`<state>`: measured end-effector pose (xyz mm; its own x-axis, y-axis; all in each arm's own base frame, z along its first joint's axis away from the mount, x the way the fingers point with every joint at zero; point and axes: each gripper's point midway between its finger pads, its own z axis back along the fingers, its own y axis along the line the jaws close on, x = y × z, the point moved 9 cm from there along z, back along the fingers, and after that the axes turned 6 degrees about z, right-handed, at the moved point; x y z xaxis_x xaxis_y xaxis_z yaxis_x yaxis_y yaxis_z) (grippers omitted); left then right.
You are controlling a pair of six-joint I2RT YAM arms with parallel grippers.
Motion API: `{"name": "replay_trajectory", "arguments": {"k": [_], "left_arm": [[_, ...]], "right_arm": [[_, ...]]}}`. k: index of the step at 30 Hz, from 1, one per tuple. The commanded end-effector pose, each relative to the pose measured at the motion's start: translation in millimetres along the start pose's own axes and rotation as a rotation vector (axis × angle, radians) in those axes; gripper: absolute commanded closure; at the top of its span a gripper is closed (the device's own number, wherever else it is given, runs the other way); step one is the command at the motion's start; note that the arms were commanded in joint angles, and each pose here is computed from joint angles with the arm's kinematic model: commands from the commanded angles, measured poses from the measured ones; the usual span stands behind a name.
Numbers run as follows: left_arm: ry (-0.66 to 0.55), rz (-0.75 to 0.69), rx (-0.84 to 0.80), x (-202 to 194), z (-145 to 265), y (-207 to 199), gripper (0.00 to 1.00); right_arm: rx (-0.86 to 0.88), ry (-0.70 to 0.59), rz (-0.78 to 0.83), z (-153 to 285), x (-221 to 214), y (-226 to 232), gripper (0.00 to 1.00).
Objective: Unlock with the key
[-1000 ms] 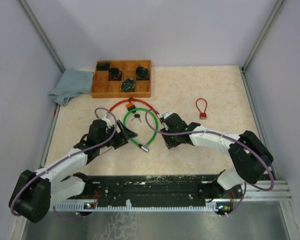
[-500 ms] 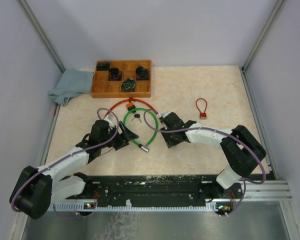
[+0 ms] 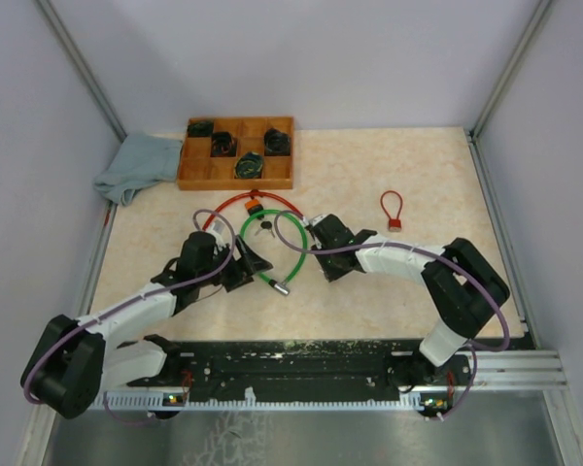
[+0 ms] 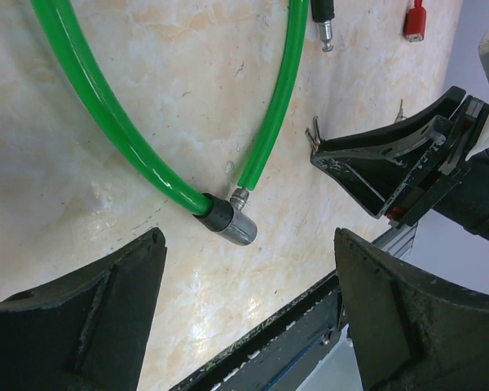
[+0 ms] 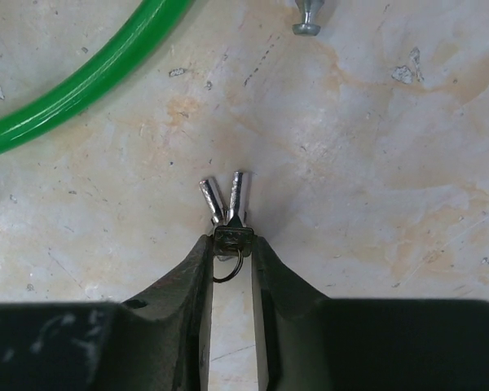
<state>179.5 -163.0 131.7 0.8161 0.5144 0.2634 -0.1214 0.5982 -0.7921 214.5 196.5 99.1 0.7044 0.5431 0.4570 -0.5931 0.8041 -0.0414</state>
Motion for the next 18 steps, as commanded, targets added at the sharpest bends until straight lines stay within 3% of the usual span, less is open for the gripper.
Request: {"name": "replay_trajectory", "arguments": {"k": [1,12,18], "left_arm": [[-0.010,-0.037,-0.063,5,-1,-17,0.12],[0.038,-0.044,-0.133,5,-6,-31,0.12],[0.065,-0.034,-0.196,6,-12,-42,0.13]], "right_arm": [[0.022,-0.022,0.011,6,6,0,0.83],[0.033,-0.246,0.079,39,22,14,0.96],[0.066,-0.353,0.130,46,27,30,0.98]]}}
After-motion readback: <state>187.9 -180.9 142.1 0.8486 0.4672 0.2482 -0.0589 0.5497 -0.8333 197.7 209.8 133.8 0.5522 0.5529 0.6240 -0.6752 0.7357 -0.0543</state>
